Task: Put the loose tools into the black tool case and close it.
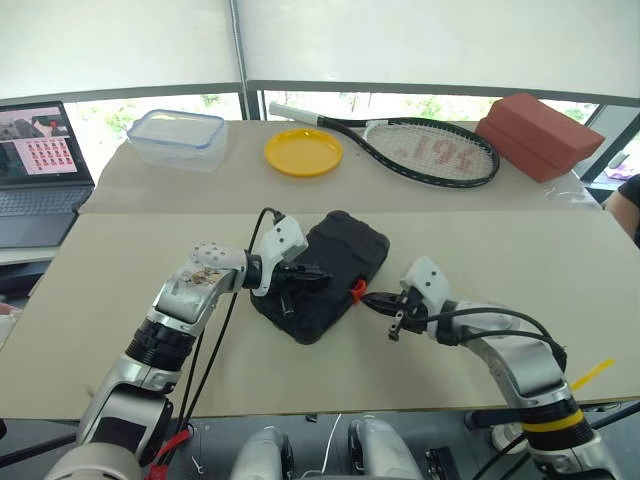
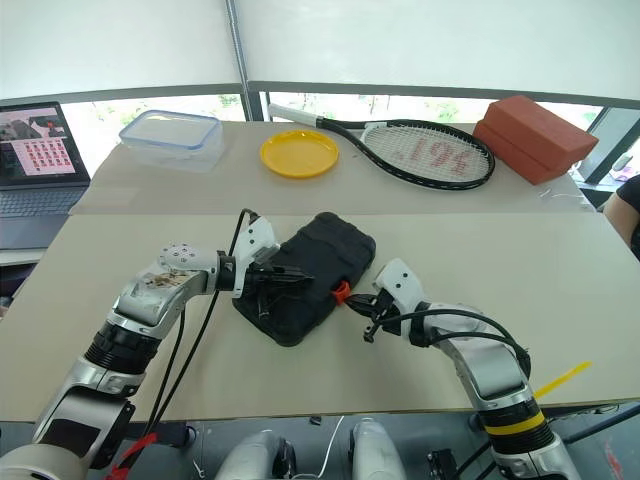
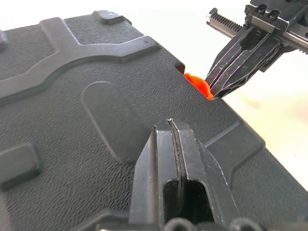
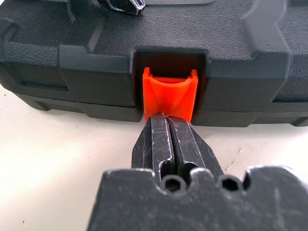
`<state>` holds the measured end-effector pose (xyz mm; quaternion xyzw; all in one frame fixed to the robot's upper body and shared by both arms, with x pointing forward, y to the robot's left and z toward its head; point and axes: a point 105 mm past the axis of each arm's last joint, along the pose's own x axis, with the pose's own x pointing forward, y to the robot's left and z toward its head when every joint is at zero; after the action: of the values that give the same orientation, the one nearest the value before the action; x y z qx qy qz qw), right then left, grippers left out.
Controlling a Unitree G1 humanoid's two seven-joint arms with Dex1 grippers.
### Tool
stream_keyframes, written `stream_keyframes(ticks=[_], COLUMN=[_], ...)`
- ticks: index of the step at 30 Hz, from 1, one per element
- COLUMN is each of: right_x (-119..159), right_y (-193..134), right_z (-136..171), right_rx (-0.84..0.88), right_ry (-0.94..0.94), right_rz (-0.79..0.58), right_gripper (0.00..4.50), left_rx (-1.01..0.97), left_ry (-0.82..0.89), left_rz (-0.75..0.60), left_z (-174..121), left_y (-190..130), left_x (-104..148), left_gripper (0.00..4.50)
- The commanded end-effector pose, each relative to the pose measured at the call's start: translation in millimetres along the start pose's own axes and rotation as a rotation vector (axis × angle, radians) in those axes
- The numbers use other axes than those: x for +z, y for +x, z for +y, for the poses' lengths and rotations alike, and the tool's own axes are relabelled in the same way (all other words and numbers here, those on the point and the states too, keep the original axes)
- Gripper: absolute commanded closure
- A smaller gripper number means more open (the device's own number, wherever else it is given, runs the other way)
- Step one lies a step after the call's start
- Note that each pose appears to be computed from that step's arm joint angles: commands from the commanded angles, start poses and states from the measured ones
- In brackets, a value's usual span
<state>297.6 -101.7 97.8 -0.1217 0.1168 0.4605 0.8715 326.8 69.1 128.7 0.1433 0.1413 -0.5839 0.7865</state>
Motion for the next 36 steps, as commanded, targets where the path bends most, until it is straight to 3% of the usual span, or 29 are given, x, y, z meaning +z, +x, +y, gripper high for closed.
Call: stream_keyframes(ticks=[1,17,23,24,25,27,31,33,36], right_x=[17,27,6,2,1,-5,-9,-1,-6], right_y=[10,14,-19,-27,-34,-48,-70,-85,-101], right_z=[7,6,-4,-7,-9,-13,-26,-36,-47], right_rx=[0.043,0.072,0.037,0.034,0.038,0.041,-0.003,-0.001,0.02], right_ry=[-0.02,-0.048,-0.07,-0.055,-0.052,-0.057,-0.147,-0.266,-0.345], right_rz=[-0.063,-0.074,0.003,0.012,0.019,0.041,0.056,-0.037,-0.043], right_gripper=[4.43,4.43,4.43,4.5,4.21,3.58,2.27,1.7,0.65], left_rx=[-0.029,0.019,0.159,0.172,0.178,0.209,0.321,0.416,0.522], left_ry=[-0.095,-0.128,0.016,0.02,0.036,0.079,0.146,0.167,0.187], left_rz=[0.11,0.13,-0.123,-0.167,-0.199,-0.254,-0.251,-0.14,0.021], left_z=[-6,-3,13,13,12,10,7,-1,-17], left_y=[5,6,-24,-34,-43,-62,-98,-132,-166], left_x=[-32,-45,-9,-3,2,8,1,-33,-76], left_gripper=[4.5,4.5,4.5,3.97,3.76,2.89,1.51,0.96,0.01])
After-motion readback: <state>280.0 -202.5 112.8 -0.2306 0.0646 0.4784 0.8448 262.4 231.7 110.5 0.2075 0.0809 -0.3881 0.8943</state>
